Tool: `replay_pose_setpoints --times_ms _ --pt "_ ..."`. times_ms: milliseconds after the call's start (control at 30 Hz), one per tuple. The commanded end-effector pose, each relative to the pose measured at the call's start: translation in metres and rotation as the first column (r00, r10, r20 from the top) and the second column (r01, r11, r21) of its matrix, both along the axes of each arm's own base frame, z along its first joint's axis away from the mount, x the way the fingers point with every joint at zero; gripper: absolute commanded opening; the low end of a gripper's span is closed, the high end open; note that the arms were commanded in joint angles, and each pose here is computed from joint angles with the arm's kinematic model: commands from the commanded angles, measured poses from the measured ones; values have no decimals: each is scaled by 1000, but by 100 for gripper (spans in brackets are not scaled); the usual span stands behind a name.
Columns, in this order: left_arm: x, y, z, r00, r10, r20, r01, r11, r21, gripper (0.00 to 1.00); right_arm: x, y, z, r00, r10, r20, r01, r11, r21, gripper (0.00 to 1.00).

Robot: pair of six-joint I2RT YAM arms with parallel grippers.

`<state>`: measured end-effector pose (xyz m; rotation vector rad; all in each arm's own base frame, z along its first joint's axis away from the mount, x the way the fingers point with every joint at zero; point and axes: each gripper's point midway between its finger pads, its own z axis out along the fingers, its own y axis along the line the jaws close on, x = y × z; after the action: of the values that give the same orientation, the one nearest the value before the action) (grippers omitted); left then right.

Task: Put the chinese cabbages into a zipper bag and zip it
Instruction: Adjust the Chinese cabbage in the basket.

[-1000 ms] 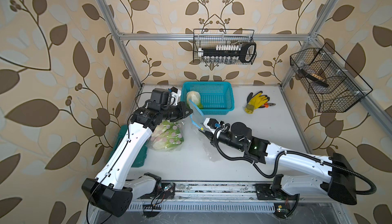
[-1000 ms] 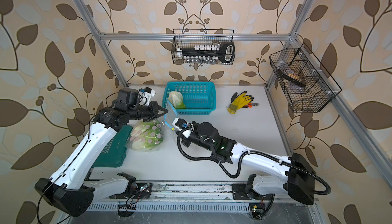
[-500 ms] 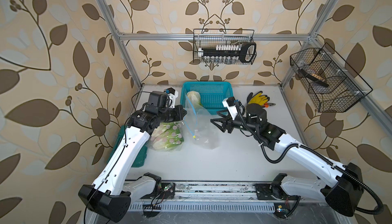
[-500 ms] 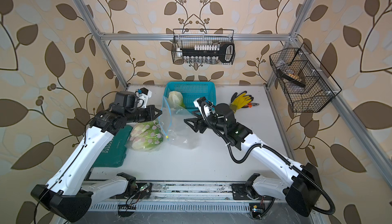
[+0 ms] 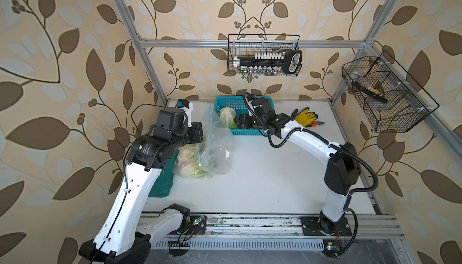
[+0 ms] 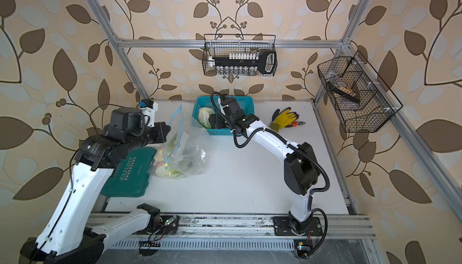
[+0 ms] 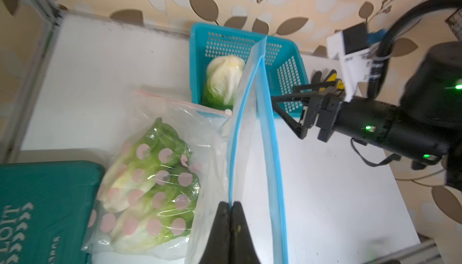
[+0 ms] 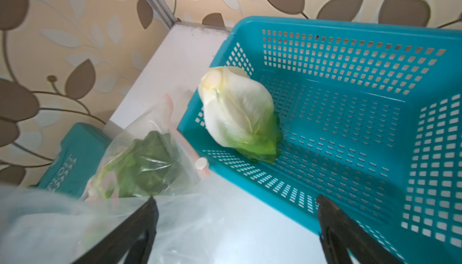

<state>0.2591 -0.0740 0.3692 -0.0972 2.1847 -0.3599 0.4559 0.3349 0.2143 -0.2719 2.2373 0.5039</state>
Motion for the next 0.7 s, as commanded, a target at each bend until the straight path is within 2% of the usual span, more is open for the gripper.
replay_pose_setpoints --times_ms 0,100,300,467,567,633,667 --pt "-20 36 29 985 128 113 -135 989 63 0 15 11 3 998 -42 48 44 997 -59 100" --pt "-20 24 31 989 74 130 -78 997 20 0 30 29 -14 997 -49 66 56 992 -111 100" --pt "-12 -5 17 997 -33 72 38 998 -60 0 67 47 -38 990 -98 103 110 987 -119 100" --pt "-11 -10 15 996 -59 72 63 996 -62 0 79 68 -64 988 -90 125 106 987 -120 99" --pt "-10 -10 13 996 -66 67 70 996 -57 0 85 67 -60 984 -65 168 88 987 -137 88" --pt "-11 -10 12 995 -67 70 71 996 -55 0 80 64 -43 980 -34 197 60 990 -129 74" --pt "-11 -11 9 995 -69 67 73 996 -59 0 87 48 -35 977 -48 209 73 991 -113 67"
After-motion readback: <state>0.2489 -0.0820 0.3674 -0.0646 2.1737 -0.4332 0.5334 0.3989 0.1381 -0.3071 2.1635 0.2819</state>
